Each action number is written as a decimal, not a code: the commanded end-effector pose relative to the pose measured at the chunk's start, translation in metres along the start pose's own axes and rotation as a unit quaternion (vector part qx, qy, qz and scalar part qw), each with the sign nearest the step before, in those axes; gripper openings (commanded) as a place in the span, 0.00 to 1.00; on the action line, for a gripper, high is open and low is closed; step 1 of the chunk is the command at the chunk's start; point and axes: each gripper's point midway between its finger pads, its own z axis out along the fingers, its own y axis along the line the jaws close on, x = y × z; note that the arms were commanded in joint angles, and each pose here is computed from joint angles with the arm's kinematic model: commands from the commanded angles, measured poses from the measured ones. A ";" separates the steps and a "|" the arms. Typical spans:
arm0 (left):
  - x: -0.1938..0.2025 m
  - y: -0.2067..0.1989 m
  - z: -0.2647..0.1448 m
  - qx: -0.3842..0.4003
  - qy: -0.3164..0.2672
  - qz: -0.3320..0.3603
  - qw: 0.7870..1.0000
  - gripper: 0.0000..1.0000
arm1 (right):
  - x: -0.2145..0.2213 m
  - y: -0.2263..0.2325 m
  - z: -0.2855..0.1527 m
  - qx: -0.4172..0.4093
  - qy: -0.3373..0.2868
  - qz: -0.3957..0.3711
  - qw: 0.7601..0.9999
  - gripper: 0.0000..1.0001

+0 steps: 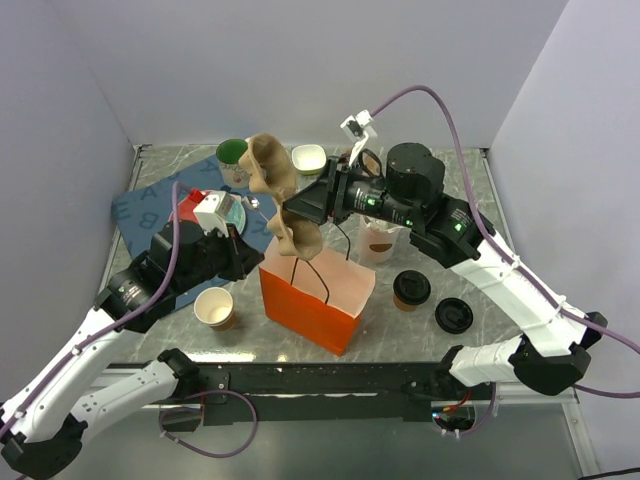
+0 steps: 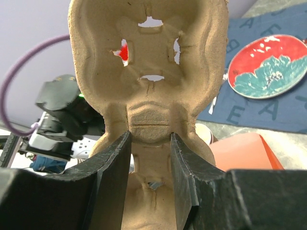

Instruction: Pack the takeout coffee

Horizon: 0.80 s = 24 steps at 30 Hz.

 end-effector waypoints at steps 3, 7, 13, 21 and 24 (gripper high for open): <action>-0.005 -0.006 -0.006 0.017 -0.015 -0.009 1.000 0.01 | -0.005 -0.008 -0.008 0.024 -0.025 -0.020 0.999 0.32; -0.004 -0.006 -0.005 0.019 -0.013 -0.009 1.000 0.01 | 0.004 -0.026 -0.012 0.060 -0.019 -0.030 0.998 0.31; -0.005 -0.008 -0.004 0.020 -0.013 -0.010 1.000 0.01 | 0.025 -0.039 -0.028 0.089 0.014 -0.045 0.995 0.31; -0.007 -0.011 -0.005 0.024 -0.010 -0.016 1.000 0.01 | 0.057 -0.054 -0.039 0.136 0.095 -0.088 0.982 0.31; -0.010 -0.016 -0.007 0.032 -0.012 -0.019 0.999 0.01 | 0.063 -0.058 -0.040 0.162 0.112 -0.106 0.975 0.31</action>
